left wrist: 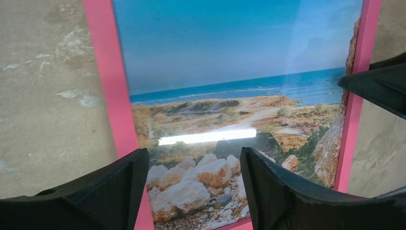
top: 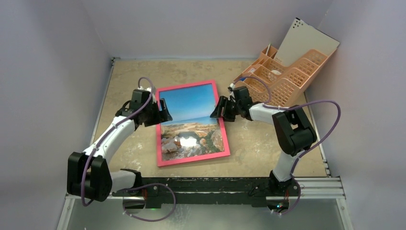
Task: Put the photo into the frame
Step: Turn over the photo frame at the center of the board, then move the photo frame to the center of the board.
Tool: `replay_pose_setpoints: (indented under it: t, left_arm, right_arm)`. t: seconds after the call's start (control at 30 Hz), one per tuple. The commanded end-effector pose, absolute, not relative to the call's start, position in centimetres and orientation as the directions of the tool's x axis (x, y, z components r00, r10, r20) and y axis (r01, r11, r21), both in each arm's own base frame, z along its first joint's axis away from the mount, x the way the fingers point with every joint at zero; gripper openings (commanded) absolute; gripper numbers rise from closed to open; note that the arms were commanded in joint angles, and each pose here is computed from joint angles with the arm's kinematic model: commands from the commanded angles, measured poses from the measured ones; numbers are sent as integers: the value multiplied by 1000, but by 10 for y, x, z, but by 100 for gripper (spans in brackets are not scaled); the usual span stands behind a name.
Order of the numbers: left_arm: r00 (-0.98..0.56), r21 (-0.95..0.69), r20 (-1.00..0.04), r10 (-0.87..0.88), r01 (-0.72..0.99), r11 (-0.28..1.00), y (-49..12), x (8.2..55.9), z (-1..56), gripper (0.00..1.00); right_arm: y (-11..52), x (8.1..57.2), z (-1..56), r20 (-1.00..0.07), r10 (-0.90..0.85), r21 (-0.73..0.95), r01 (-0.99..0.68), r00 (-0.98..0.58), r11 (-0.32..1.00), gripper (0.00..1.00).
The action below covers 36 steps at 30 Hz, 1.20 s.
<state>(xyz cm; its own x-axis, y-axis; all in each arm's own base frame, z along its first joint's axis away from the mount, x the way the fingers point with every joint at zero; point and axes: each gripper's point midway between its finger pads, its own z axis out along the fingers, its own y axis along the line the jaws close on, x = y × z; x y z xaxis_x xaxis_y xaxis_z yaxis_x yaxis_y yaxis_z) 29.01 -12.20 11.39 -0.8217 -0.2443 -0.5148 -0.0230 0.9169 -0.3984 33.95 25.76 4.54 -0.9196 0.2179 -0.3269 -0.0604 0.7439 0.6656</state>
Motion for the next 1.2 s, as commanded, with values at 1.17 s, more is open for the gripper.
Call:
replay_pose_setpoints:
  t: [1.17]
  left_arm:
    - [-818,-510,-300,-490,-296,808,-123,305,43,70]
  right_arm:
    - [273,326,65,-303,208,756,-101,-930,647,59]
